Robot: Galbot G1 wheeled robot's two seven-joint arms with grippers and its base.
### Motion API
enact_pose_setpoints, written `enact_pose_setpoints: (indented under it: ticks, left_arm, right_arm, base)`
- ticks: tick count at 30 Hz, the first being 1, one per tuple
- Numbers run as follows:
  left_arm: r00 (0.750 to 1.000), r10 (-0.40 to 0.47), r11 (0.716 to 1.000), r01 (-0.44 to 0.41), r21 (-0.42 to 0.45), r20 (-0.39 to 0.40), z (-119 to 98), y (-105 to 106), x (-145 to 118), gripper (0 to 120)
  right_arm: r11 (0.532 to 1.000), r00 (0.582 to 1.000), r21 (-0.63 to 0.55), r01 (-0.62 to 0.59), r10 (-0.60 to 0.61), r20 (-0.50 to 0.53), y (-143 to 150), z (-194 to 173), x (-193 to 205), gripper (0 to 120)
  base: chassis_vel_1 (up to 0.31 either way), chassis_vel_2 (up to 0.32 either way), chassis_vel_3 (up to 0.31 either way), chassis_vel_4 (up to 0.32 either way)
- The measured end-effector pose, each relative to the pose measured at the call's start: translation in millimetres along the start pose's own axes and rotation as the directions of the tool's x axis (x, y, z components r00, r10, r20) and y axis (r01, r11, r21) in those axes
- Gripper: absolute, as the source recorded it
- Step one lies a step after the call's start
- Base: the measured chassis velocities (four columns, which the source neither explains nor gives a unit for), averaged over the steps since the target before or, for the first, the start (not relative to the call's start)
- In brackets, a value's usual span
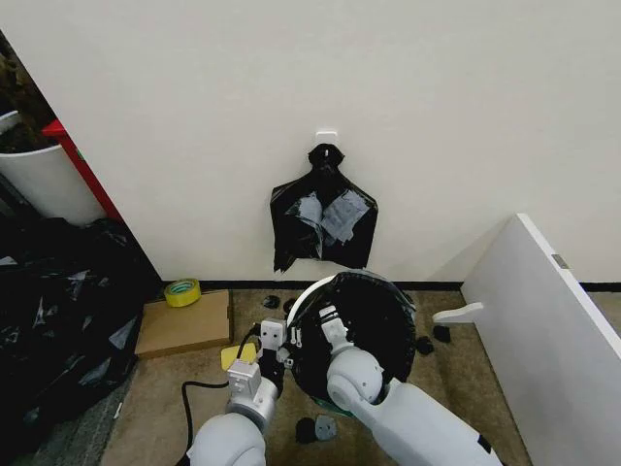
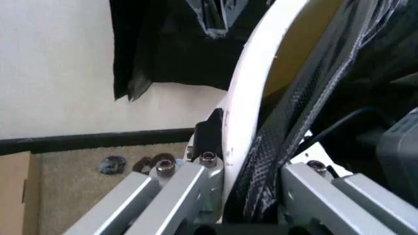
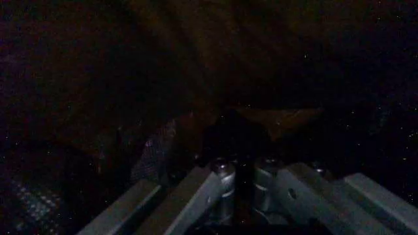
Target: Place the garbage bag over the trash bin.
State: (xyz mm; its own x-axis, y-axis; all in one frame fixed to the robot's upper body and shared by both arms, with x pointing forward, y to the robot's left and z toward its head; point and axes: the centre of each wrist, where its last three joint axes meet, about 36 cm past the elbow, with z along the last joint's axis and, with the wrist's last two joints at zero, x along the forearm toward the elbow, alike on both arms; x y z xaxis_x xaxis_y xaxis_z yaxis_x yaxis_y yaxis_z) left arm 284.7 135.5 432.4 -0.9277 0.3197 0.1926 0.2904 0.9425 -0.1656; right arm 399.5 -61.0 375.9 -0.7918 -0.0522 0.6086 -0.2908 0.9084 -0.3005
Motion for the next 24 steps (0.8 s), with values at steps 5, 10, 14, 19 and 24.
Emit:
enact_pose_setpoints:
  ticks: [5,10,14,19,24]
  left_arm:
    - [1.0,0.016,1.0,-0.016,0.0,-0.004,1,-2,2,1]
    - [1.0,0.024,1.0,-0.024,-0.011,0.001,-1,1,7,1]
    - [1.0,0.025,1.0,-0.025,-0.014,0.004,-2,2,7,1]
    - [1.0,0.031,0.999,-0.031,-0.014,0.004,-2,0,7,1]
    - [1.0,0.027,0.999,-0.027,-0.018,0.002,-1,2,6,1]
  right_arm:
    - [0.999,0.999,-0.008,0.041,-0.041,0.008,7,-8,2,0]
    - [1.0,0.998,0.029,0.011,-0.013,0.068,5,-15,-8,0]
    - [0.999,1.0,0.047,-0.005,0.003,0.025,0,-5,-9,0]
    - [0.997,0.998,0.044,0.06,-0.061,0.019,8,0,-1,0]
    - [0.995,0.993,0.014,0.097,-0.098,0.067,3,-7,4,0]
  base:
    - [0.0,0.0,0.0,0.0]
    - [0.0,0.0,0.0,0.0]
    - [0.0,0.0,0.0,0.0]
    - [0.0,0.0,0.0,0.0]
    - [0.0,0.0,0.0,0.0]
